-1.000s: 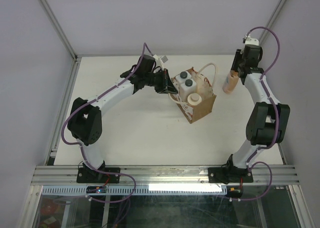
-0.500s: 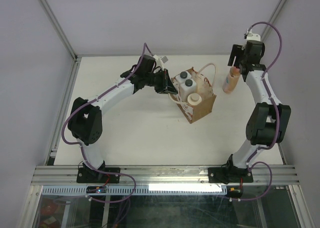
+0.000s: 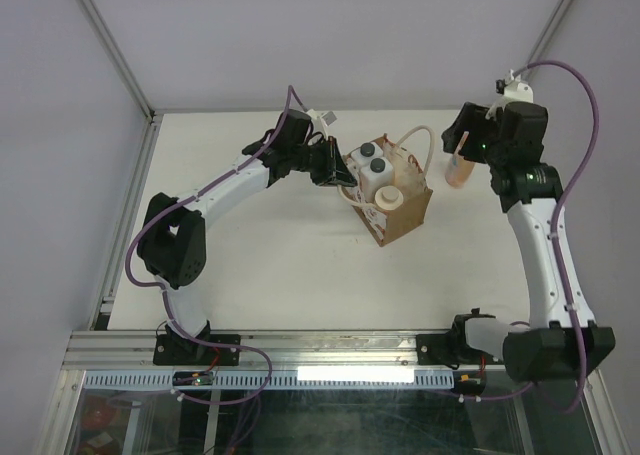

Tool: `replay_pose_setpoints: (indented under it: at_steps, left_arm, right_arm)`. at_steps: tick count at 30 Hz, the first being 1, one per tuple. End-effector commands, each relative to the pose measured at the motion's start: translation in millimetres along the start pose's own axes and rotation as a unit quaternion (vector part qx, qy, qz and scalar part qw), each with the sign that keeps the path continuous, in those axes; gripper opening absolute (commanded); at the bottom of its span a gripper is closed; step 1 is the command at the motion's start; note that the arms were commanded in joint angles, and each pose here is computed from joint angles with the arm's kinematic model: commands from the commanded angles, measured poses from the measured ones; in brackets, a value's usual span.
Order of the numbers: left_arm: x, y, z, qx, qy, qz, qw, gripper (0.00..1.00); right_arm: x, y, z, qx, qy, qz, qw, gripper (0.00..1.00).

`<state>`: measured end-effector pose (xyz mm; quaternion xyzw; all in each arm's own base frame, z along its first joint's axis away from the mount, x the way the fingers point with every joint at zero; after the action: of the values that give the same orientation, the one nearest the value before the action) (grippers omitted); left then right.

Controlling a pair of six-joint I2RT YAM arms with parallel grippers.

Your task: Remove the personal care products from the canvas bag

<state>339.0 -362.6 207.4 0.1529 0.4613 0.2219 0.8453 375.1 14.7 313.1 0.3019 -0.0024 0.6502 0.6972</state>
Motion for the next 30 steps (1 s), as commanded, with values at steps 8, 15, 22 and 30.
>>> replay_pose_setpoints:
  at_steps: [8,15,22,30]
  left_arm:
    - [-5.1,6.2,8.9,-0.025,0.001,-0.009,1.000,0.00]
    - [-8.7,7.6,11.5,-0.035,0.006,-0.012,0.999,0.00]
    - [-10.0,7.8,10.2,-0.033,0.007,-0.014,0.999,0.00]
    - [-11.5,5.1,11.8,-0.031,0.007,-0.018,0.999,0.00]
  right_arm:
    - [86.6,46.8,-83.5,0.131,0.077,0.194,0.969,0.66]
    - [81.8,4.9,-107.4,0.188,0.092,0.157,0.965,0.61]
    - [59.6,-27.3,-125.1,0.204,0.119,0.119,0.964,0.57]
    - [51.3,-54.3,-136.8,0.216,0.116,0.107,0.963,0.42]
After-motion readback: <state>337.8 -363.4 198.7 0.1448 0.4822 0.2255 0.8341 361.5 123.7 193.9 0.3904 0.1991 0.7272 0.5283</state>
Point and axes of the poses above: each gripper's point midway between its finger pads, its own y axis back along the fingers, its own x axis along the line the jaws close on, z = x × y, the point moved 1 cm from there along y, back along the fingers, and after that the axes turned 11 degrees about -y, right-handed, at the moved point
